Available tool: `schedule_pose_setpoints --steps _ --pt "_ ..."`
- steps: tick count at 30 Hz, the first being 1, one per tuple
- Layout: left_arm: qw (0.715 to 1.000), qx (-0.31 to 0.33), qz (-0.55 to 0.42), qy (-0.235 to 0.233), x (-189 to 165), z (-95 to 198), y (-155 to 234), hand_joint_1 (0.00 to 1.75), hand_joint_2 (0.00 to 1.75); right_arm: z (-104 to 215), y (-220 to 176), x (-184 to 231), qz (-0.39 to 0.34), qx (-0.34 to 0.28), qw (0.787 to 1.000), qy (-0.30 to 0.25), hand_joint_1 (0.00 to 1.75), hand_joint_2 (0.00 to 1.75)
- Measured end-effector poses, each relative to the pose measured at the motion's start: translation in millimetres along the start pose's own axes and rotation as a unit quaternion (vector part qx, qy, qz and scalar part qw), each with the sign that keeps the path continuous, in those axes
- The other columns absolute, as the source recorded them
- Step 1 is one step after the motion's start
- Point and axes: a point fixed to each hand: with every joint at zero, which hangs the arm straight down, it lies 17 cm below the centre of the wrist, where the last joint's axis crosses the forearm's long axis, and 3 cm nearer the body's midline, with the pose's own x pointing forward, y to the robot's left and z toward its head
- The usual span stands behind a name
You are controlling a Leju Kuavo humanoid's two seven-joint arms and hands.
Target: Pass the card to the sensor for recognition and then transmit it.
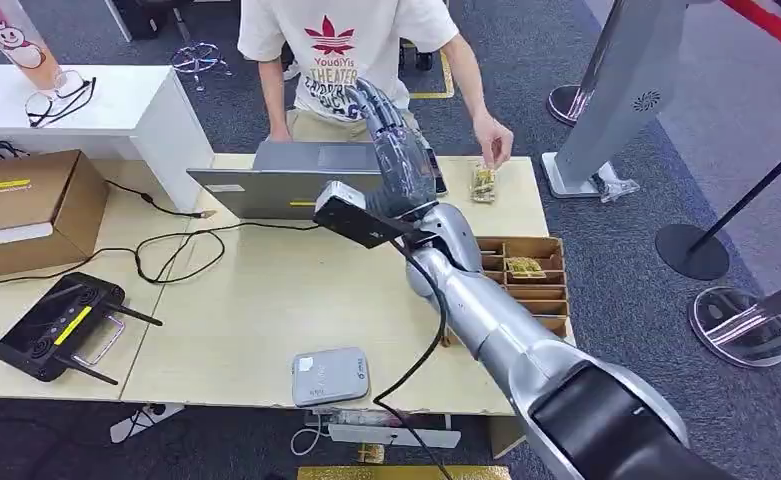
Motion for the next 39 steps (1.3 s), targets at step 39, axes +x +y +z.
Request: schedule_pose_setpoints --steps 39 --pt "0.998 0.010 0.059 0.019 -25.2 -3.4 0.6 0.00 0.00 82.0 -72.2 34.3 0.082 -0.097 0.988 -0.087 0.00 1.75"
